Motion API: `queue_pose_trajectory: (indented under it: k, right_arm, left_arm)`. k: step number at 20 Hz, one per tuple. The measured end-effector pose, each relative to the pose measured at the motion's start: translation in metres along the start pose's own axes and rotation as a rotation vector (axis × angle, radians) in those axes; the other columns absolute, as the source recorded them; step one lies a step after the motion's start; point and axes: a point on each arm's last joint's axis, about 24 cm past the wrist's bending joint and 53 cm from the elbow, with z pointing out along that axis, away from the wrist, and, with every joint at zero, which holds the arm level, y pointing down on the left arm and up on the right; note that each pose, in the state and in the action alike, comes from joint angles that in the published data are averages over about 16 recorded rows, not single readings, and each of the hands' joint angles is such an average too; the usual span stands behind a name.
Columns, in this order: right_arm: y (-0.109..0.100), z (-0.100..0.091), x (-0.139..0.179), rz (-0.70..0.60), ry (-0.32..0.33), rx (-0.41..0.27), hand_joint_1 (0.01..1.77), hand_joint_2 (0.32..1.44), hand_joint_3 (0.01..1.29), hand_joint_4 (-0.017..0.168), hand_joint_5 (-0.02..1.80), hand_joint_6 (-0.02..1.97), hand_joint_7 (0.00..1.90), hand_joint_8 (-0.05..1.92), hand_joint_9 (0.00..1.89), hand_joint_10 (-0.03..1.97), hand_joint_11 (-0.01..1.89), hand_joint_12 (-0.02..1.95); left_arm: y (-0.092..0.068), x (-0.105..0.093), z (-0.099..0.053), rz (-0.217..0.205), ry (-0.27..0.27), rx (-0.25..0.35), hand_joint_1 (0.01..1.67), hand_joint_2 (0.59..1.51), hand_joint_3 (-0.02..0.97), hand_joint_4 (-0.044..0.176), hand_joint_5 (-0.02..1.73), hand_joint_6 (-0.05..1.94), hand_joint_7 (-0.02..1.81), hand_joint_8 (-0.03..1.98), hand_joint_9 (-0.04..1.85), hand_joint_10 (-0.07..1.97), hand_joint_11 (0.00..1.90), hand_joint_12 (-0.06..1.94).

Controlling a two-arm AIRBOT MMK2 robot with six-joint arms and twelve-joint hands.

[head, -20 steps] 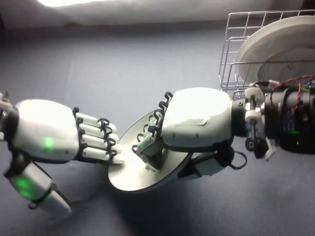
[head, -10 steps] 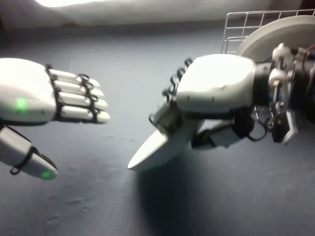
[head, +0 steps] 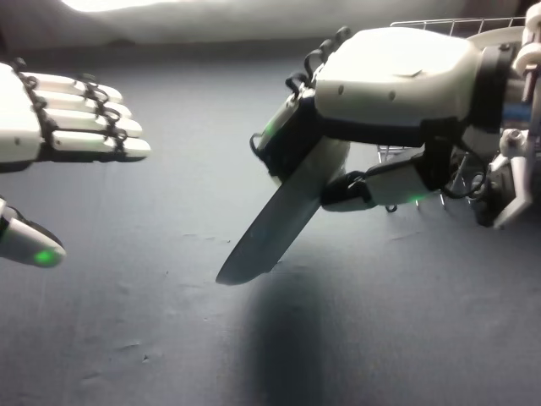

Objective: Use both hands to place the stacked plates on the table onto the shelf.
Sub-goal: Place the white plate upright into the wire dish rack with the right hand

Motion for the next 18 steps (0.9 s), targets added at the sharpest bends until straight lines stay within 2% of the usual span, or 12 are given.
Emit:
queue_pose_trajectory:
  k: [5, 11, 18]
  right_arm:
    - [0.004, -0.005, -0.026, 0.136, -0.076, 0.006, 1.36, 1.06, 0.01, -0.006, 0.82, 1.14, 0.95, 1.01, 0.9, 1.18, 0.74, 1.29]
    - [0.001, -0.014, -0.058, 0.342, -0.177, 0.018, 1.36, 1.07, 0.01, -0.008, 0.8, 1.14, 0.93, 1.05, 0.89, 1.2, 0.73, 1.3]
    - [-0.014, -0.033, -0.093, 0.576, -0.295, 0.037, 1.37, 1.08, 0.01, -0.008, 0.78, 1.14, 0.92, 1.05, 0.89, 1.19, 0.73, 1.3]
  left_arm:
    - [0.011, -0.003, -0.008, -0.018, -0.006, -0.02, 0.01, 1.104, 0.018, 0.0, 0.02, 0.0, 0.02, 0.01, 0.02, 0.01, 0.02, 0.01]
    - [0.018, -0.003, -0.011, -0.027, 0.0, -0.028, 0.01, 1.104, 0.017, 0.0, 0.02, 0.0, 0.02, 0.01, 0.02, 0.01, 0.02, 0.01]
    - [0.008, -0.001, -0.006, -0.022, 0.014, 0.0, 0.01, 1.104, 0.018, 0.0, 0.02, 0.0, 0.02, 0.01, 0.02, 0.01, 0.02, 0.01]
